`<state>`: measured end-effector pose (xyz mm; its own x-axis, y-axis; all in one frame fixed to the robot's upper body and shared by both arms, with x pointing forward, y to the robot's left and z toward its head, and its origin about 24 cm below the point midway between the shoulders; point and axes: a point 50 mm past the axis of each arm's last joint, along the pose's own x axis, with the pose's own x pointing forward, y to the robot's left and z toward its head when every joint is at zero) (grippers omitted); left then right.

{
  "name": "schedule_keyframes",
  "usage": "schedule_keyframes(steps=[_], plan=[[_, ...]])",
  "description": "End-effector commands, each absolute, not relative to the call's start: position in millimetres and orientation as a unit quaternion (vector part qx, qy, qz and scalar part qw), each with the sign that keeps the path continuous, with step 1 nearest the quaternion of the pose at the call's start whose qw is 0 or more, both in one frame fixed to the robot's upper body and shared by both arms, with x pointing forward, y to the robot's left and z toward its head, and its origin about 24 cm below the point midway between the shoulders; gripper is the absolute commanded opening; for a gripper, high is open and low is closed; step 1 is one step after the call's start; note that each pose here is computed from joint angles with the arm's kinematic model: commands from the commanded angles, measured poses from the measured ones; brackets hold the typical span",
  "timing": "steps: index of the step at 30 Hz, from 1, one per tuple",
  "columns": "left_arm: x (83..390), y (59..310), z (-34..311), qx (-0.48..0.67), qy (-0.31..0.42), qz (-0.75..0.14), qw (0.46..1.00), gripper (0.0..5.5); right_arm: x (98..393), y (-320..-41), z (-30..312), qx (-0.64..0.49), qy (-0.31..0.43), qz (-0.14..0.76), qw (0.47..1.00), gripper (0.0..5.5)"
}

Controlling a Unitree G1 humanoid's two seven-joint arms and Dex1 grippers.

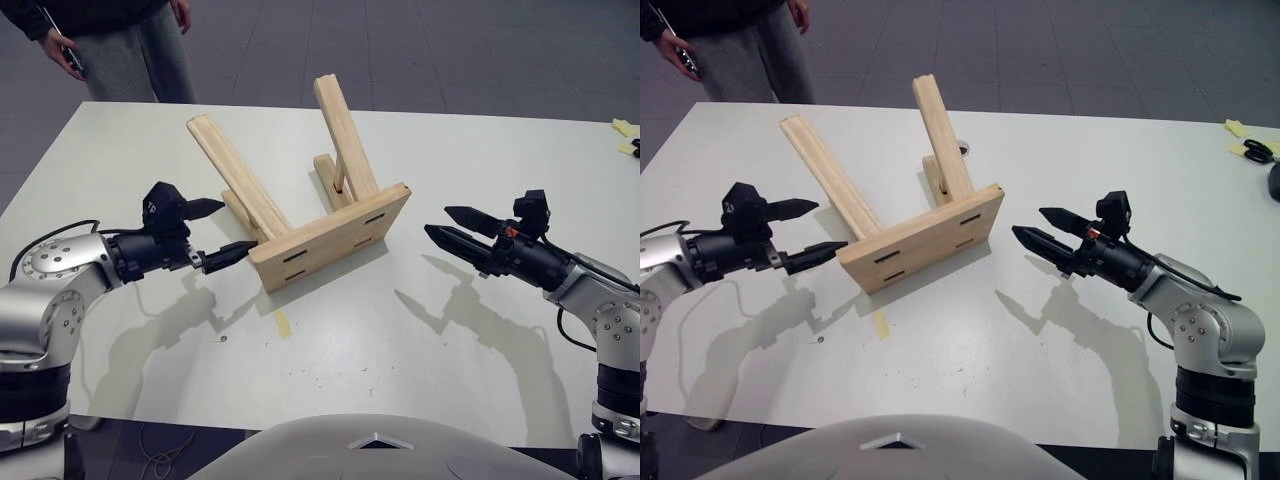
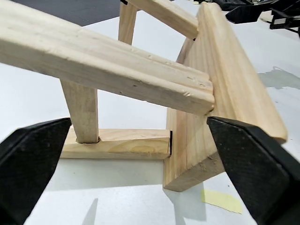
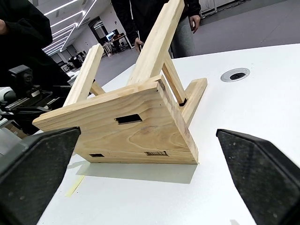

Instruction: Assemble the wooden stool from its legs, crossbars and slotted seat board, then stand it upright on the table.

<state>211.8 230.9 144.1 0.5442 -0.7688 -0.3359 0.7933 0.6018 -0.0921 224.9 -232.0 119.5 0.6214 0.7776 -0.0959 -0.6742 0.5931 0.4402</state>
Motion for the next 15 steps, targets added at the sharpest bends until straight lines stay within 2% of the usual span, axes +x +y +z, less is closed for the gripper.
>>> schedule_keyframes(steps=[1, 8, 12, 15], plan=[[185.3, 217.7, 165.1, 0.002, 0.181, -0.517, 0.837, 5.38, 220.6, -239.1, 121.0, 0.177, 0.149, 0.402, 0.886, 5.4], [177.5, 195.5, 161.7, 0.015, 0.188, -0.535, 0.823, 5.38, 218.2, -234.1, 118.4, 0.177, 0.156, 0.41, 0.881, 5.4], [165.2, 173.8, 136.5, 0.094, 0.219, -0.532, 0.812, 5.38, 221.0, -235.3, 119.3, 0.177, 0.154, 0.405, 0.884, 5.4], [173.0, 166.9, 122.0, 0.157, 0.201, -0.491, 0.833, 5.38, 221.2, -235.6, 119.9, 0.176, 0.151, 0.402, 0.886, 5.4]])
